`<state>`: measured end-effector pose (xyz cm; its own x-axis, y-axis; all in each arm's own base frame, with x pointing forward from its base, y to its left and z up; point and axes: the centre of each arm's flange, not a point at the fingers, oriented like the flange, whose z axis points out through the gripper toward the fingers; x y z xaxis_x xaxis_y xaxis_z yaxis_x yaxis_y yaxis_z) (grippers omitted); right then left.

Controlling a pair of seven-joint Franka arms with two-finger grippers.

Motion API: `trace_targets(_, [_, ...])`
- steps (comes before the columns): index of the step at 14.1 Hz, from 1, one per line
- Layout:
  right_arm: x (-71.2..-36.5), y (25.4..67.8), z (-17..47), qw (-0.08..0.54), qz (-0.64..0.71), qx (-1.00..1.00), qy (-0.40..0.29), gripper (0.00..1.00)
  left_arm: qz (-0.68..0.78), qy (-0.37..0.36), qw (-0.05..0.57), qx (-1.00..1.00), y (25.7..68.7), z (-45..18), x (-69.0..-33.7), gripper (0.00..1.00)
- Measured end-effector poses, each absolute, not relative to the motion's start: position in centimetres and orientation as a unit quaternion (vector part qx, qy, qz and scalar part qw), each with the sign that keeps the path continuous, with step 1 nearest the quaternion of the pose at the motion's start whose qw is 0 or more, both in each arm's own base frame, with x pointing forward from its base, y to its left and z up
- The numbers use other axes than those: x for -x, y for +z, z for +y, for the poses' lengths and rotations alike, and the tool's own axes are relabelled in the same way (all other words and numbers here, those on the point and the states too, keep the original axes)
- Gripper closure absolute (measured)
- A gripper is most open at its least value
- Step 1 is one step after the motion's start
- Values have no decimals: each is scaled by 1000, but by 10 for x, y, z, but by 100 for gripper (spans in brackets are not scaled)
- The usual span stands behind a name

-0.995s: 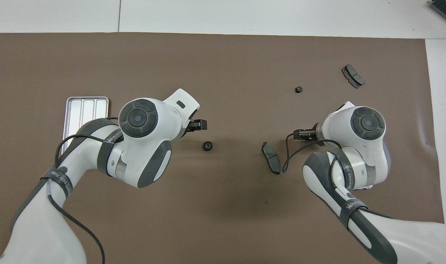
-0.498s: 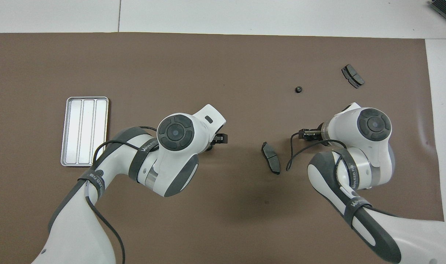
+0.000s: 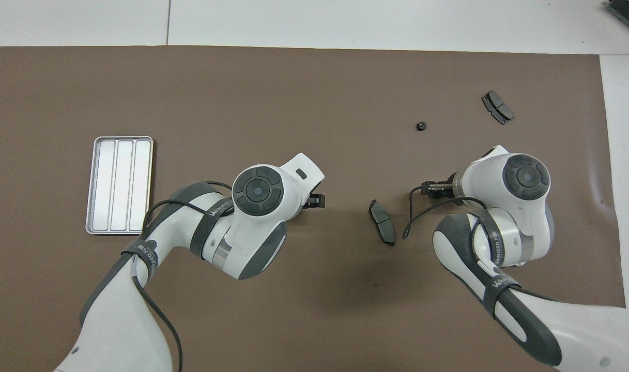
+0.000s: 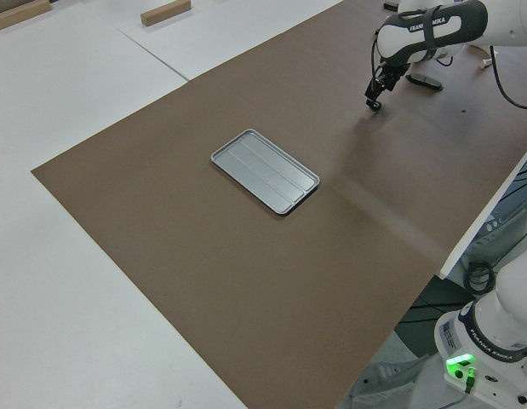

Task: Pick bearing gear from pile to tray
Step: 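Lift the gear with the left gripper while the right gripper grasps another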

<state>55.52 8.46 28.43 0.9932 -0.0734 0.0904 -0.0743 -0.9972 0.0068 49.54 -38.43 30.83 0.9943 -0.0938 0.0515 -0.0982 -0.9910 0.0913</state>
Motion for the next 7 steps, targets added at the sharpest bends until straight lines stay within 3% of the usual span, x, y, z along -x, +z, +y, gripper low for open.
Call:
trace_targets(1, [-556, 285, 85, 5, -37, -998, 46, 46, -48, 23, 46, -998, 304, -384, -496, 0])
trace_targets(2, [-556, 285, 85, 5, -37, -998, 46, 46, -48, 22, 46, -998, 301, -384, -496, 0])
trace_targets(4, [-556, 287, 85, 4, -37, -998, 48, 65, -47, 20, 44, -998, 298, -384, -496, 0])
trace_targets(7, [-557, 288, 87, 4, -36, -998, 49, 65, -48, 16, 42, -998, 292, -384, -496, 5])
